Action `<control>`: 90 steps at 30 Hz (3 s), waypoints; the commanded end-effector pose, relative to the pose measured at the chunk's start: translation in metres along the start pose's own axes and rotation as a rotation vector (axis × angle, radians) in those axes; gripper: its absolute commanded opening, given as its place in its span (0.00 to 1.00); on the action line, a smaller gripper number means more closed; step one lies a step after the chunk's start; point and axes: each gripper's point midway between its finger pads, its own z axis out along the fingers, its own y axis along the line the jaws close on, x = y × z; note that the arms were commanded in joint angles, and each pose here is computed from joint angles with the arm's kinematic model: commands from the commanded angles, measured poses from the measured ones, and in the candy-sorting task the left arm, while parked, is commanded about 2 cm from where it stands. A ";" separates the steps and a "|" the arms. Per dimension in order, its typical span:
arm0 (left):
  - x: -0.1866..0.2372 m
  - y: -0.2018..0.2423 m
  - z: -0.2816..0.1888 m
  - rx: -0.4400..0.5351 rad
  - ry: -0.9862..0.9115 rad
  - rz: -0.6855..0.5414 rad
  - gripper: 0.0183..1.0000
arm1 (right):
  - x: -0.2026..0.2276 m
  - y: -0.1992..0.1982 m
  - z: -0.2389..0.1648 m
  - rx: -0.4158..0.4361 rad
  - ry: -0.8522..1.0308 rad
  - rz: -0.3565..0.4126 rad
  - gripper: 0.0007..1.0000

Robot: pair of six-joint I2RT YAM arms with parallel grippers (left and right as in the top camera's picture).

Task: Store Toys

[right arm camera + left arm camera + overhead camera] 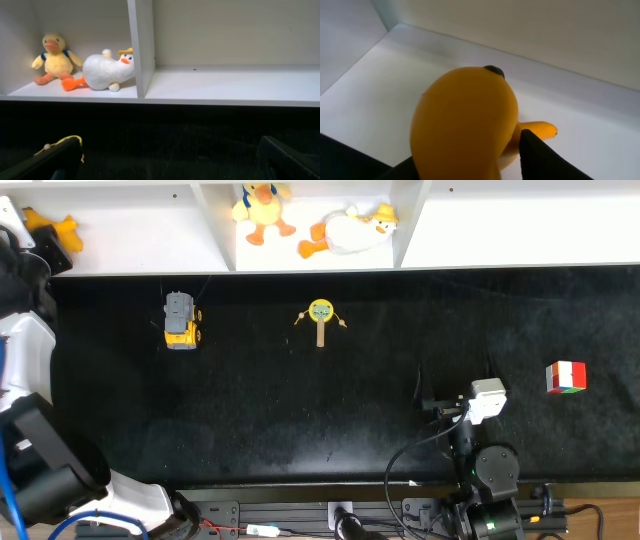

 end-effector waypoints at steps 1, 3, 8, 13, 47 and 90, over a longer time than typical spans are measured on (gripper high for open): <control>0.002 -0.004 0.005 0.021 0.007 -0.003 0.53 | 0.004 0.000 0.000 -0.002 0.001 -0.003 1.00; 0.001 -0.004 0.005 0.021 0.002 -0.002 0.57 | 0.003 0.001 0.000 -0.002 0.001 -0.003 1.00; -0.003 -0.007 0.005 0.036 -0.014 0.001 0.63 | 0.003 0.001 0.000 -0.002 0.001 -0.003 1.00; -0.007 -0.009 0.005 0.050 -0.030 0.003 0.74 | 0.003 0.001 0.000 -0.002 0.001 -0.003 1.00; -0.023 0.006 -0.058 -0.038 0.021 -0.002 1.00 | 0.003 0.001 0.000 -0.002 0.001 -0.003 1.00; 0.037 -0.101 -0.219 0.184 0.311 0.160 1.00 | 0.004 0.001 0.000 -0.002 0.001 -0.003 0.99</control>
